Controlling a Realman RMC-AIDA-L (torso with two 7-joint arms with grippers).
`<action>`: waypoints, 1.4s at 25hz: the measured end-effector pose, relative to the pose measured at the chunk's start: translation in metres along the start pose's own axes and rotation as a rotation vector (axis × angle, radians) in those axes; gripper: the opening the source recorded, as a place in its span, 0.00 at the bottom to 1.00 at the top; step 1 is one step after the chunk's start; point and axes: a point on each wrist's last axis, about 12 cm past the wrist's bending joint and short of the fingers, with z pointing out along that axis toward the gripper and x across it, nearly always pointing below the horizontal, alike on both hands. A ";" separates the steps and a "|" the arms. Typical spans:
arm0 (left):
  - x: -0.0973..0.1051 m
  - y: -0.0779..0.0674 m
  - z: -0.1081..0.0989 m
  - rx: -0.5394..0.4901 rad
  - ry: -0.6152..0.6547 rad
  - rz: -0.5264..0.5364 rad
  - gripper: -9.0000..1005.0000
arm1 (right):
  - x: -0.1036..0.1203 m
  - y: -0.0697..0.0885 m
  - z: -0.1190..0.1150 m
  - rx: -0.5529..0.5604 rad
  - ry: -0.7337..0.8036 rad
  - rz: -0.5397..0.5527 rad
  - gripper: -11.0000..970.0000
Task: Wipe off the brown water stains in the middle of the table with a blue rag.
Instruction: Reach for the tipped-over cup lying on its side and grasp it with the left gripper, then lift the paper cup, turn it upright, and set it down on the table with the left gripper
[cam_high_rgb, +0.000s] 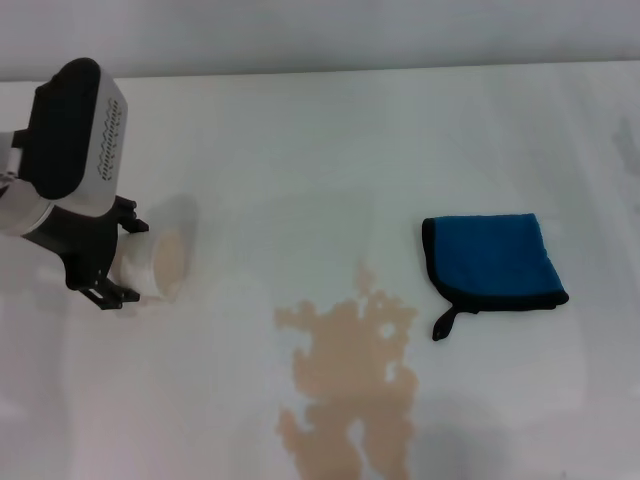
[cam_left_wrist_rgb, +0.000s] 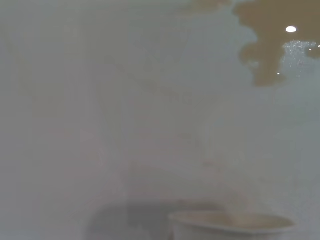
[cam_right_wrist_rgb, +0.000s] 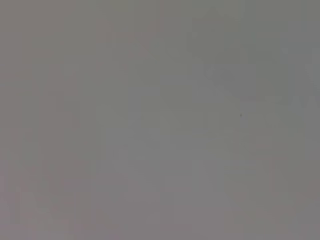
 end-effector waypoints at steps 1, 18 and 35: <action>0.000 0.000 0.001 0.000 0.002 0.000 0.87 | 0.000 0.000 0.000 0.000 0.000 0.000 0.88; 0.005 -0.004 0.011 -0.009 0.007 -0.024 0.86 | 0.000 -0.001 -0.001 0.002 0.000 0.000 0.88; 0.000 0.006 0.000 -0.098 -0.113 -0.097 0.66 | 0.001 -0.001 -0.001 0.003 0.003 -0.001 0.88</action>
